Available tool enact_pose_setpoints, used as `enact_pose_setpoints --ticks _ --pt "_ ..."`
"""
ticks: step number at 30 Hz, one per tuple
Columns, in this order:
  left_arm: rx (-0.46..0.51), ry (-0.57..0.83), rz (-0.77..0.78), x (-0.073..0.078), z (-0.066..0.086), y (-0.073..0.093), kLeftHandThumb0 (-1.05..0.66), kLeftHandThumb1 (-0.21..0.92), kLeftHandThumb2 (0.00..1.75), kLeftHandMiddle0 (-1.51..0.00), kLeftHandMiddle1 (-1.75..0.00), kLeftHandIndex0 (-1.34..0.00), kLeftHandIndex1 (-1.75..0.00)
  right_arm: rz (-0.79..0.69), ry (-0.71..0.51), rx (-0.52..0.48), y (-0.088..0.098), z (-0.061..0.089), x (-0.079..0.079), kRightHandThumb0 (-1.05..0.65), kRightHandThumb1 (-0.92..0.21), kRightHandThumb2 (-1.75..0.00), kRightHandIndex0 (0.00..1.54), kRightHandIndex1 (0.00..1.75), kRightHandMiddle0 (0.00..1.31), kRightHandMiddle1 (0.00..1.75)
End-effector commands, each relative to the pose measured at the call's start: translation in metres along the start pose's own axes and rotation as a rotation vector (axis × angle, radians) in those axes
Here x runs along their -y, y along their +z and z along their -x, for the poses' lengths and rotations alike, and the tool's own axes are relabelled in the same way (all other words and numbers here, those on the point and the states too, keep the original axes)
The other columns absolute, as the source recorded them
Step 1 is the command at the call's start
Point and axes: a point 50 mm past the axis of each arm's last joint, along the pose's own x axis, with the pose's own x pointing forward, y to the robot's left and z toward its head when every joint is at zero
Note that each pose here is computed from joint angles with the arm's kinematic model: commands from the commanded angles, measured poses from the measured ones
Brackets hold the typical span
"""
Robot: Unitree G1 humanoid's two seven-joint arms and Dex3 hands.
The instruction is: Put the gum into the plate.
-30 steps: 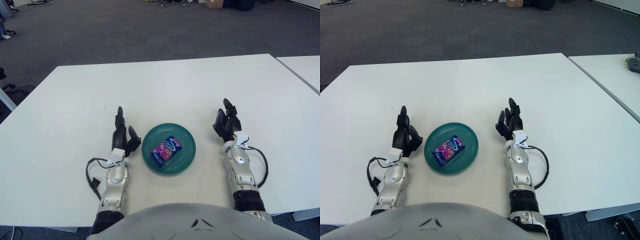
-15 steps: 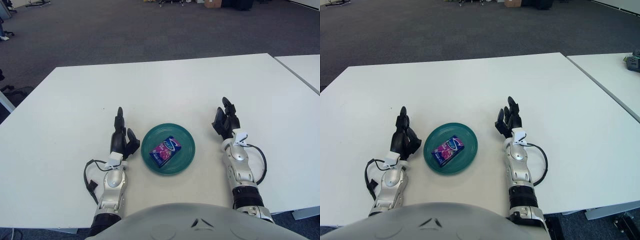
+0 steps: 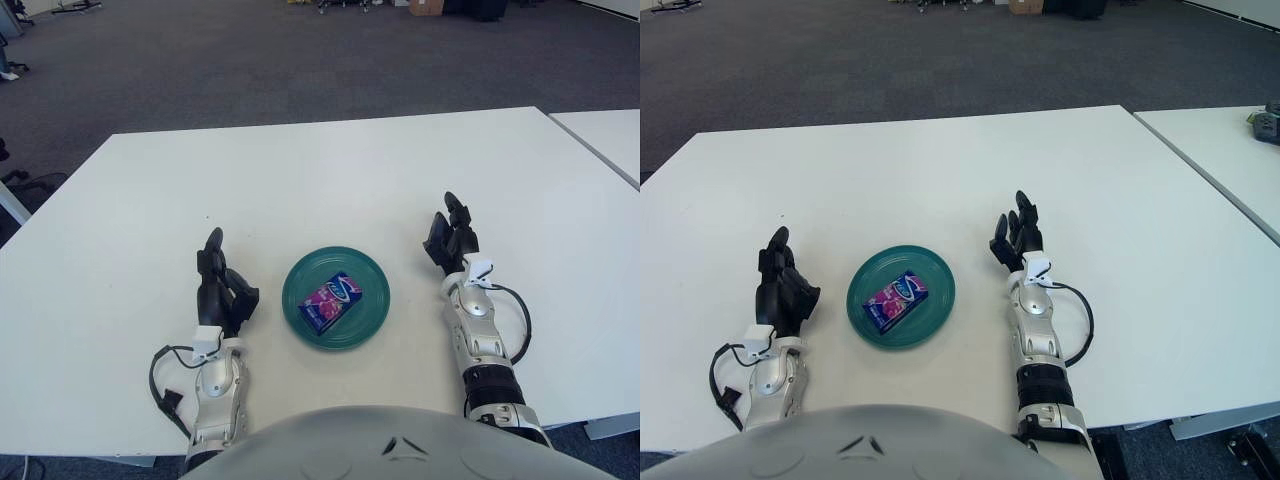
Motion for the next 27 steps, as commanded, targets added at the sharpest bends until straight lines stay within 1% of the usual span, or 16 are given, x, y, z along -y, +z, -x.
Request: enact_pose_setpoints --ticks 1,7,21,23,27 --pt "-0.018 -0.042 -0.024 -0.0062 0.0022 -0.0005 -1.05 0.92 1.00 -0.05 0.00 0.00 -0.39 -0.002 -0.007 -0.079 -0.0150 0.0052 -0.0017 -0.67 -0.92 -0.86 0.19 0.00 0.00 0.23" --pt "-0.037 -0.081 -0.013 -0.0099 0.0058 -0.0010 -1.05 0.92 1.00 -0.02 0.00 0.00 -0.28 -0.002 -0.007 -0.077 -0.0152 0.0063 -0.0043 -0.67 -0.92 -0.86 0.19 0.00 0.00 0.23" --pt "-0.076 -0.084 0.008 -0.0114 0.0107 -0.0013 -1.05 0.92 0.99 -0.07 -0.02 0.00 -0.31 -0.003 -0.007 -0.075 -0.0159 0.0112 -0.0072 -0.67 -0.92 -0.86 0.19 0.00 0.00 0.23" --pt "-0.082 -0.091 0.006 -0.0103 0.0109 -0.0014 -1.05 0.92 0.99 -0.06 -0.01 0.00 -0.29 -0.002 -0.008 -0.075 -0.0160 0.0117 -0.0073 -0.67 -0.92 -0.86 0.19 0.00 0.00 0.23" --pt "-0.093 -0.111 0.003 -0.0083 0.0116 -0.0016 -1.05 0.92 1.01 -0.02 -0.01 0.00 -0.21 -0.002 -0.008 -0.075 -0.0162 0.0130 -0.0067 -0.67 -0.92 -0.86 0.19 0.00 0.00 0.23"
